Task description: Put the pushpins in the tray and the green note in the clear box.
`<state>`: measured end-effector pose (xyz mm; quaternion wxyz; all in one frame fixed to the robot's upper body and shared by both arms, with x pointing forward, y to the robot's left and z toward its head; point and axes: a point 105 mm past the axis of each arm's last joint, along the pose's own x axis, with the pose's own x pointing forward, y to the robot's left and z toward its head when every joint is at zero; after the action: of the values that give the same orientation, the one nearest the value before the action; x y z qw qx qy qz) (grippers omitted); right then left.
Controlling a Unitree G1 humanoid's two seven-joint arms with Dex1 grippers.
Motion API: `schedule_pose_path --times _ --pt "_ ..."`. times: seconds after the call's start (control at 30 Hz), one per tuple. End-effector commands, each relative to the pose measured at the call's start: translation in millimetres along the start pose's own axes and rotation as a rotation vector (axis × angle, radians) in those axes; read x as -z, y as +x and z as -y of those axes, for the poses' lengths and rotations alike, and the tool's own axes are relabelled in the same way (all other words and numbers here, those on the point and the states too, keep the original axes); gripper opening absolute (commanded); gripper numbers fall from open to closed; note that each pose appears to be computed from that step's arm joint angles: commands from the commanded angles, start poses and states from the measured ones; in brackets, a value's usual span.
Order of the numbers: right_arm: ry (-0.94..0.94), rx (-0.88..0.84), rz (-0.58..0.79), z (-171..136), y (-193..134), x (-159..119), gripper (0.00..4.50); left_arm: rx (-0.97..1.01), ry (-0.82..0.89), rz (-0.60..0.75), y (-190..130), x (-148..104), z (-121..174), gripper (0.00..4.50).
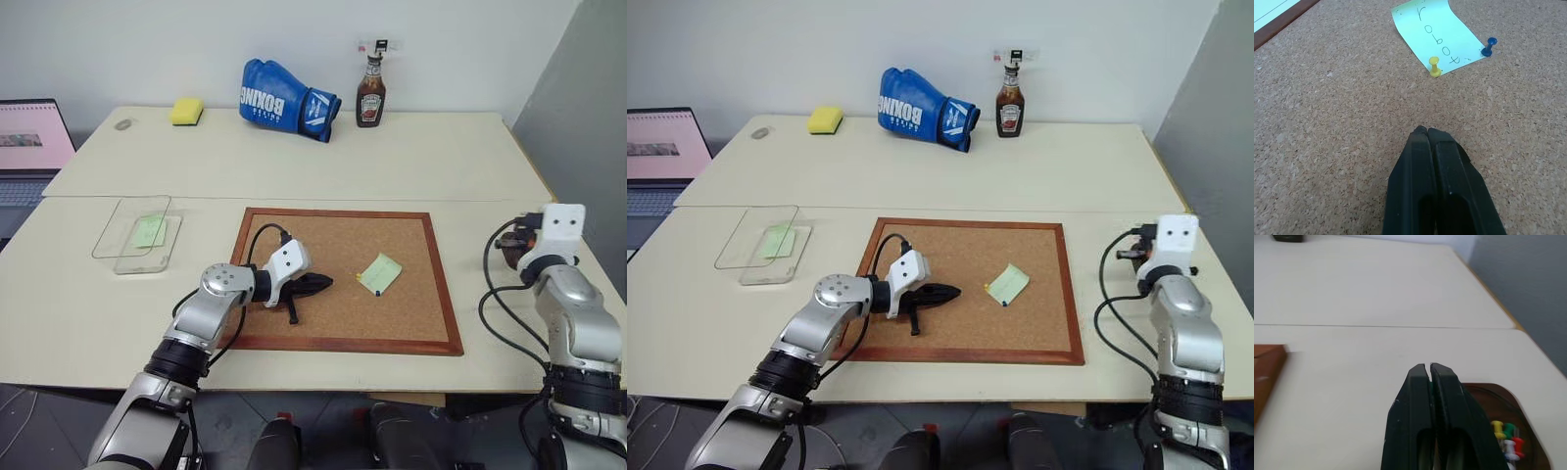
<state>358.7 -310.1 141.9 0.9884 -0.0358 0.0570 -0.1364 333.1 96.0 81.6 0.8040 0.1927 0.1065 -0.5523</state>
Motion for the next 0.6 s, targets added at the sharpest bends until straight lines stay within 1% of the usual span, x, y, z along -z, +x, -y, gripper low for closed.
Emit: schedule_pose_path --times 0.03,0.13,0.47,0.53,0.57,0.6 --pt "0.096 -0.002 -0.023 10.8 7.8 0.1 0.06 0.026 -0.029 -0.088 0.5 22.8 8.2 0.00" --pt "0.119 -0.008 -0.054 13.4 12.2 8.9 0.06 0.026 -0.028 -0.087 0.8 22.4 8.2 0.00" --pt "0.130 -0.027 -0.054 11.6 17.8 11.3 0.06 0.018 -0.032 -0.091 -2.2 23.0 6.7 0.00" --pt "0.134 -0.027 -0.054 11.6 18.1 12.3 0.51 0.017 -0.032 -0.092 -3.0 23.3 6.5 0.00" --pt "0.135 -0.027 -0.054 11.9 18.3 12.9 0.56 0.017 -0.032 -0.092 -3.1 23.3 6.3 0.00" --pt "0.135 -0.028 -0.054 11.9 18.5 13.2 0.83 0.016 -0.031 -0.092 -3.4 23.2 6.0 0.00"
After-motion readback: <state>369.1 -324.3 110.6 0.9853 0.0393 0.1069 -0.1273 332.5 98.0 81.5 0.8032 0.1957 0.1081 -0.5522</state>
